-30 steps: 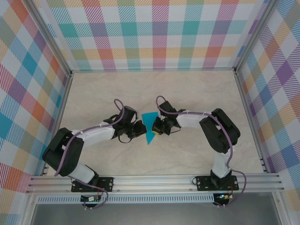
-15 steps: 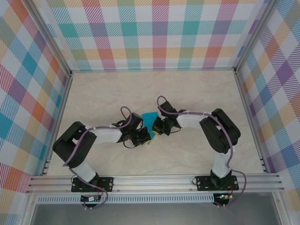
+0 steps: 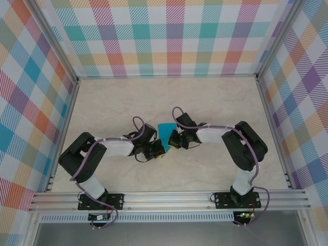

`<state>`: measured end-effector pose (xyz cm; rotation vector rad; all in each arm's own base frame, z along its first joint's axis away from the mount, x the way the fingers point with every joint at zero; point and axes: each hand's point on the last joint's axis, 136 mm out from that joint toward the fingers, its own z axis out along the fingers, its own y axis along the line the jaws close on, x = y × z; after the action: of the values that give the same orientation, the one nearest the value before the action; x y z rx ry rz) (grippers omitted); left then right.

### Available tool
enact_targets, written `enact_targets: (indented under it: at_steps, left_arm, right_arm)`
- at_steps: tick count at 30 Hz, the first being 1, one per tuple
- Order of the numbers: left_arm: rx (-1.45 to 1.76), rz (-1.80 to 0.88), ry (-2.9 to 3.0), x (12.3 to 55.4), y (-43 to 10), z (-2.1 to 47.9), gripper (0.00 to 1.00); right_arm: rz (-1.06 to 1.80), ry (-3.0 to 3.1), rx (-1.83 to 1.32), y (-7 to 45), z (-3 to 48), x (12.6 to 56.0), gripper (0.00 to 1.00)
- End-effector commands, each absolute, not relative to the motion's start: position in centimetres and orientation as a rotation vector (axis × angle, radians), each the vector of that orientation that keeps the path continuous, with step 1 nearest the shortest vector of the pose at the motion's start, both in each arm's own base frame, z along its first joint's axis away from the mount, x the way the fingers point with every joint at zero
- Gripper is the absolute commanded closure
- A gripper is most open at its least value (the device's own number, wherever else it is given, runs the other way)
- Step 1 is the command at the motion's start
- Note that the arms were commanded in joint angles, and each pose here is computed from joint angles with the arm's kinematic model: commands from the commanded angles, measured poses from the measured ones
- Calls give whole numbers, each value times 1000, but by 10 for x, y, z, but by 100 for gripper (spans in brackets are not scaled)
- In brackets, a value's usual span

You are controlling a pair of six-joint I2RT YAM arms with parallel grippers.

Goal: Fold a paper plane with a square sheet of paper (pick it up from the middle)
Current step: Third fold the triangle at the center of the table.

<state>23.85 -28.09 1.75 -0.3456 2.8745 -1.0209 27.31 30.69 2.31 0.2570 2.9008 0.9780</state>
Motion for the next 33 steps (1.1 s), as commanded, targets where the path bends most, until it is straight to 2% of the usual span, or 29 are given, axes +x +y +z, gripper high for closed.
enact_targets:
  at_steps: [1, 9, 19, 33]
  left_arm:
    - [-379, -785, 2999, 219, -254, -17, 100]
    - [-372, -797, 2992, 220, -256, -15, 100]
    - [-401, -748, 3004, 218, -249, -19, 100]
    - [-380, -635, 3051, 213, -234, -29, 100]
  right_arm:
    - [1110, 2813, 54, 321, 47, 270, 96]
    - [1123, 2868, 54, 329, 34, 256, 97]
    - [987, 2967, 140, 314, -4, 246, 99]
    - [914, 2866, 316, 247, -8, 298, 98]
